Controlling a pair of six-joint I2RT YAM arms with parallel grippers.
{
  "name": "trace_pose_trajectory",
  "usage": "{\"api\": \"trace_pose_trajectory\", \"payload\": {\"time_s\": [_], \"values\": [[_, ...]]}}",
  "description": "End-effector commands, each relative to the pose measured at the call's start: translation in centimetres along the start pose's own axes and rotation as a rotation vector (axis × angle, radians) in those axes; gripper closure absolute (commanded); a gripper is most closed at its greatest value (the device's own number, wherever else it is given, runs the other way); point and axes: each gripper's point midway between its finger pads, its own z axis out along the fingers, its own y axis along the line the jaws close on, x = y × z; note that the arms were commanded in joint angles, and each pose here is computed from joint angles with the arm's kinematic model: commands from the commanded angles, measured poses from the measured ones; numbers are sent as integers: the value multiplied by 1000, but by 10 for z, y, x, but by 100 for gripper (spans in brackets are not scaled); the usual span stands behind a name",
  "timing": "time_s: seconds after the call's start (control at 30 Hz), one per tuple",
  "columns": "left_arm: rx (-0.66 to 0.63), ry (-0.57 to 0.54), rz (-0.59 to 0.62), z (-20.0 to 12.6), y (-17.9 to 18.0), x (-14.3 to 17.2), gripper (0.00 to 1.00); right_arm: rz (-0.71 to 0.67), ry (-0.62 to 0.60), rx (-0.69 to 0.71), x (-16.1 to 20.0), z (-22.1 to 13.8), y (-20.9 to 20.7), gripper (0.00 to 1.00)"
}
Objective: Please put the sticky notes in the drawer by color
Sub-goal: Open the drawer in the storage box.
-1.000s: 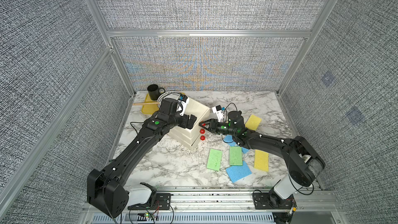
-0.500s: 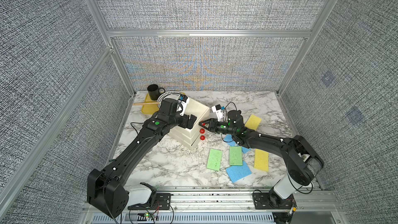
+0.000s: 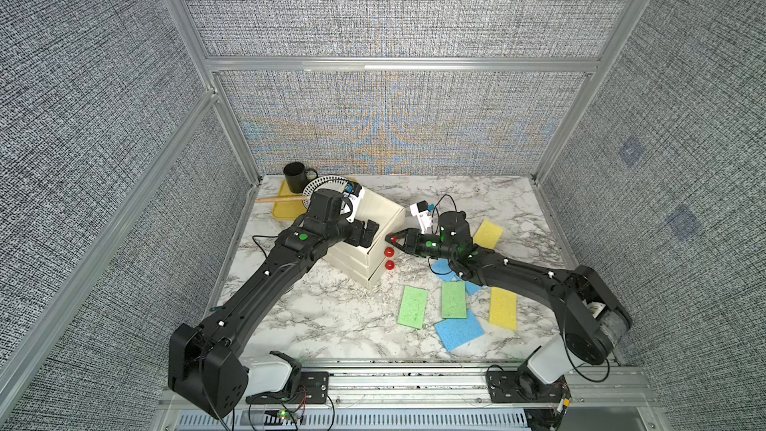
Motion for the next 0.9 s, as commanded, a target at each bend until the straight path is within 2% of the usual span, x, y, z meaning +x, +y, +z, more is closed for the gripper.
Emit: {"api": "trace_pose_trajectory", "payload": {"time_s": [0.0,0.33,0.37,0.47,0.53,0.6,0.77,0.87], "values": [[-29,68,-26,3,6,17,2,-46,-17,35,0,-10,0,78],[-36,64,-35,1,7,16,1,-66,-6,186,20,-50,-17,76],[-37,63,-37,1,7,16,1,-63,-1,203,22,-52,-20,74],[-40,61,-39,1,8,16,1,-52,23,250,28,-57,-27,58],[-49,56,-41,0,10,16,0,-44,30,292,28,-62,-31,41],[-61,51,-41,-1,11,15,0,-34,34,371,27,-71,-37,31],[-123,30,-56,-6,21,12,0,-18,-3,649,10,-115,-58,28],[-155,2,-65,-13,26,6,0,11,-99,842,-21,-160,-85,27]]}}
